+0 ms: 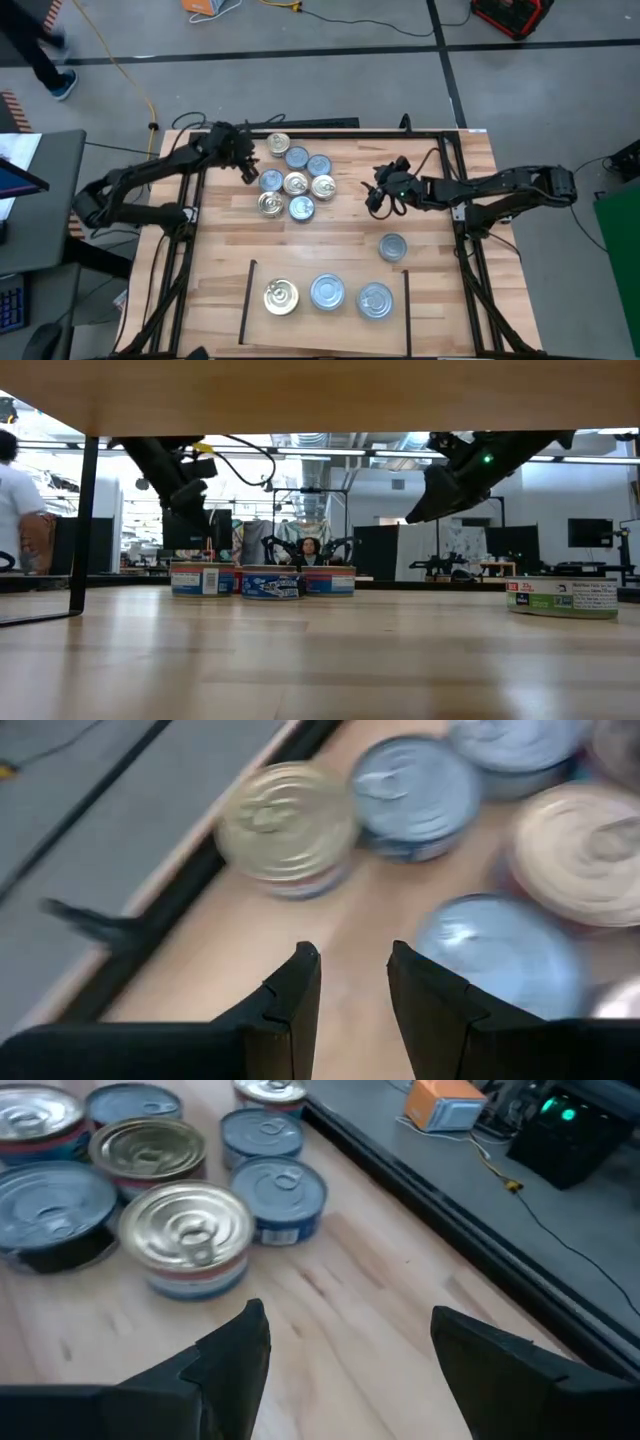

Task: Stack canned seafood by type on shelf
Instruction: Put the blue and pink tuna can on the top of the left stacked tuna cans on the shelf

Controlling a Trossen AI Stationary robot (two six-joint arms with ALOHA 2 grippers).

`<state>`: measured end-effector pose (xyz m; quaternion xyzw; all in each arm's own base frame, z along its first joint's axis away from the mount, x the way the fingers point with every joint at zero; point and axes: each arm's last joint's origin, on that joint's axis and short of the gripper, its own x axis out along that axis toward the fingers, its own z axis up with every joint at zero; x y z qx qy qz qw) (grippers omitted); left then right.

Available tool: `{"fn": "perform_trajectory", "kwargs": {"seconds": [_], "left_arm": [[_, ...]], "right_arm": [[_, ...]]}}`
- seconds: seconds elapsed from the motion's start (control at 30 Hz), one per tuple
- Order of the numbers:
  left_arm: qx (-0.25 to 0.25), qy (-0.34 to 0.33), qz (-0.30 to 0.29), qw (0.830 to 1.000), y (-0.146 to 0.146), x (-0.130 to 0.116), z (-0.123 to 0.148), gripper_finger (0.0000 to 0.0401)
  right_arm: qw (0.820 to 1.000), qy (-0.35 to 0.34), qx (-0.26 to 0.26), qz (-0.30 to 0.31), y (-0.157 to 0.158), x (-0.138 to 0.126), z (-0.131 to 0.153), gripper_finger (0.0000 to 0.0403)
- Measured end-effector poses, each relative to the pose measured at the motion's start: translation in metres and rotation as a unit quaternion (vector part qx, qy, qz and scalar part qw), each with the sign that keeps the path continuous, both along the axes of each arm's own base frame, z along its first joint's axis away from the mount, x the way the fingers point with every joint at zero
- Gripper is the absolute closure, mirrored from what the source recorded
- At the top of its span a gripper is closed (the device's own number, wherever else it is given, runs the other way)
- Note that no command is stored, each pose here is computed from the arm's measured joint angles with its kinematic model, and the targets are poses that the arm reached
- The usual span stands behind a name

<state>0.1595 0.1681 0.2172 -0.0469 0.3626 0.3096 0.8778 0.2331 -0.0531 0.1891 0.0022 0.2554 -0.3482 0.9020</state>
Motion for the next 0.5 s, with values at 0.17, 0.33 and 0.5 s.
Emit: {"fn": "perform_trajectory", "kwargs": {"seconds": [0.17, 0.33, 0.5], "left_arm": [[-0.015, -0.062, 0.060, 0.996, -0.022, -0.007, -0.019, 0.0289], [-0.018, -0.099, 0.081, 0.992, -0.044, -0.011, -0.046, 0.0289], [-0.009, -0.132, 0.084, 0.988, -0.053, -0.012, -0.058, 0.0289]], "right_arm": [[1.000, -0.021, -0.011, -0.008, -0.006, 0.001, 0.004, 0.0101], [0.998, -0.059, -0.021, -0.007, -0.007, 0.003, 0.012, 0.0101], [0.994, -0.104, -0.028, -0.005, -0.006, 0.007, 0.020, 0.0101]]}}
